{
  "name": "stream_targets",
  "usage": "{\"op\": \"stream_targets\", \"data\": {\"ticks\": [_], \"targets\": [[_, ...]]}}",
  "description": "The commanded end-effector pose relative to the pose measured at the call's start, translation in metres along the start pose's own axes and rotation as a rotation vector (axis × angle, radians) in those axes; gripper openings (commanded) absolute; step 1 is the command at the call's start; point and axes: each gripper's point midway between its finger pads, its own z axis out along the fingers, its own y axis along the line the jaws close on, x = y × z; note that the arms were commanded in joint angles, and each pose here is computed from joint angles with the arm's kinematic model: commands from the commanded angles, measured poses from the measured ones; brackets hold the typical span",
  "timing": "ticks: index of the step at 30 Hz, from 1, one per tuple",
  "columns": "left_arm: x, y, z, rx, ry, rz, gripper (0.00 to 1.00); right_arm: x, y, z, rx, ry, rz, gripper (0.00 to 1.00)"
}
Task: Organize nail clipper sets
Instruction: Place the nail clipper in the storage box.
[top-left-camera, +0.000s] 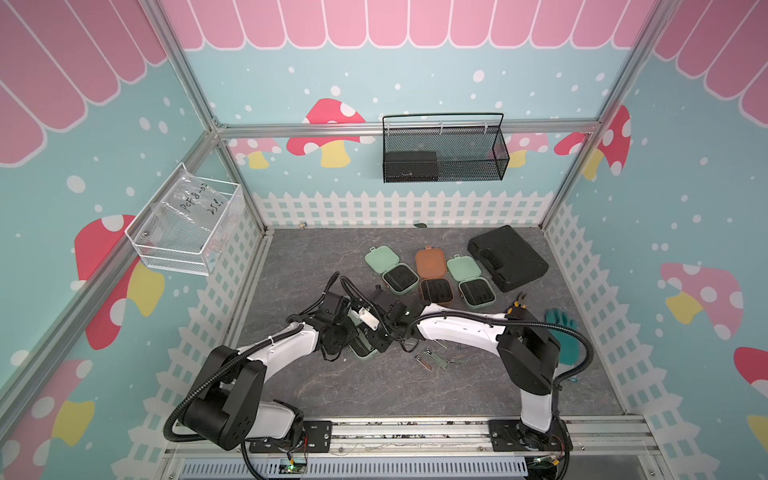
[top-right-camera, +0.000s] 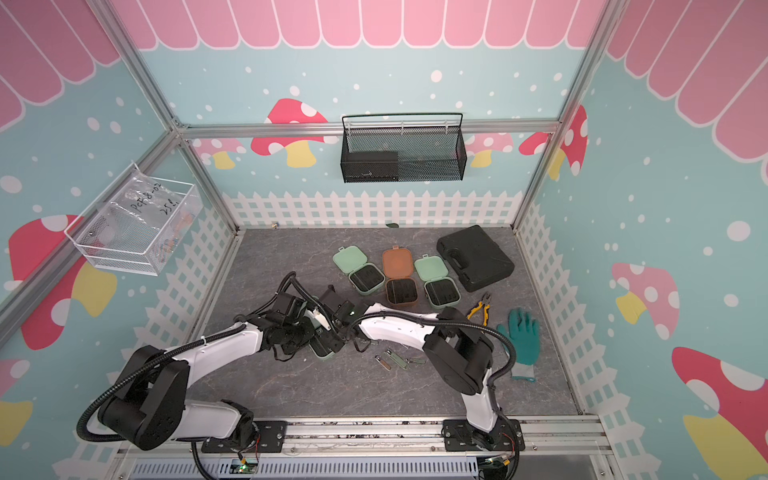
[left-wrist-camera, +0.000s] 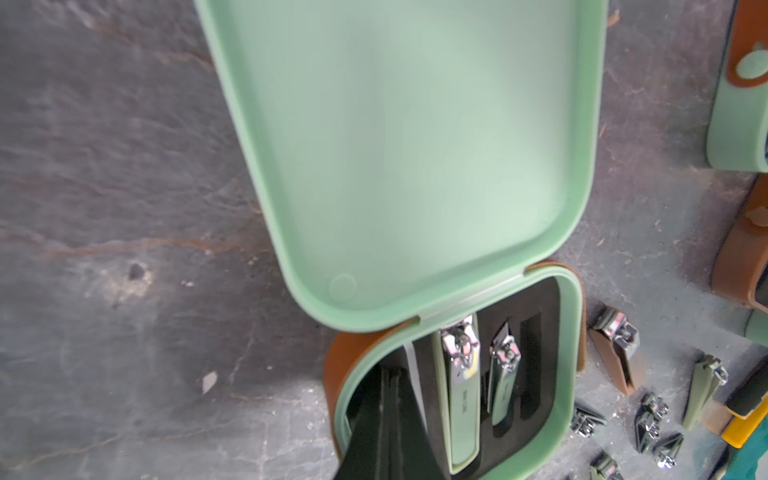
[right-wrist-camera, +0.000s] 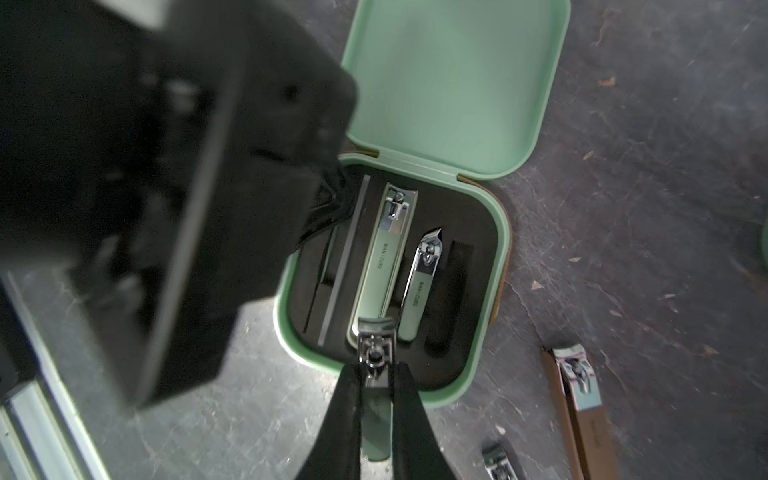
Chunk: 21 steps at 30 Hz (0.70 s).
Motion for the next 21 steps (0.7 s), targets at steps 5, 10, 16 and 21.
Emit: {"op": "stream_targets", "data": {"ticks": [5, 10, 16, 21], "targets": [[0.01, 0.013, 0.006, -0.034, 0.033, 0.001, 0.0, -0.016, -0.013, 0.016, -0.032, -0.029, 0.112, 0.04], [0.011, 0.013, 0.007, -0.035, 0.037, 0.001, 0.0, -0.016, -0.018, 0.027, -0.043, -0.028, 0.153, 0.04], [0.011, 0.014, 0.008, -0.035, 0.039, 0.001, 0.0, -0.011, -0.023, 0.036, -0.045, -0.007, 0.19, 0.04], [0.012, 0.014, 0.009, -0.036, 0.041, 0.0, 0.0, -0.004, -0.031, 0.04, -0.017, 0.008, 0.214, 0.04]]}}
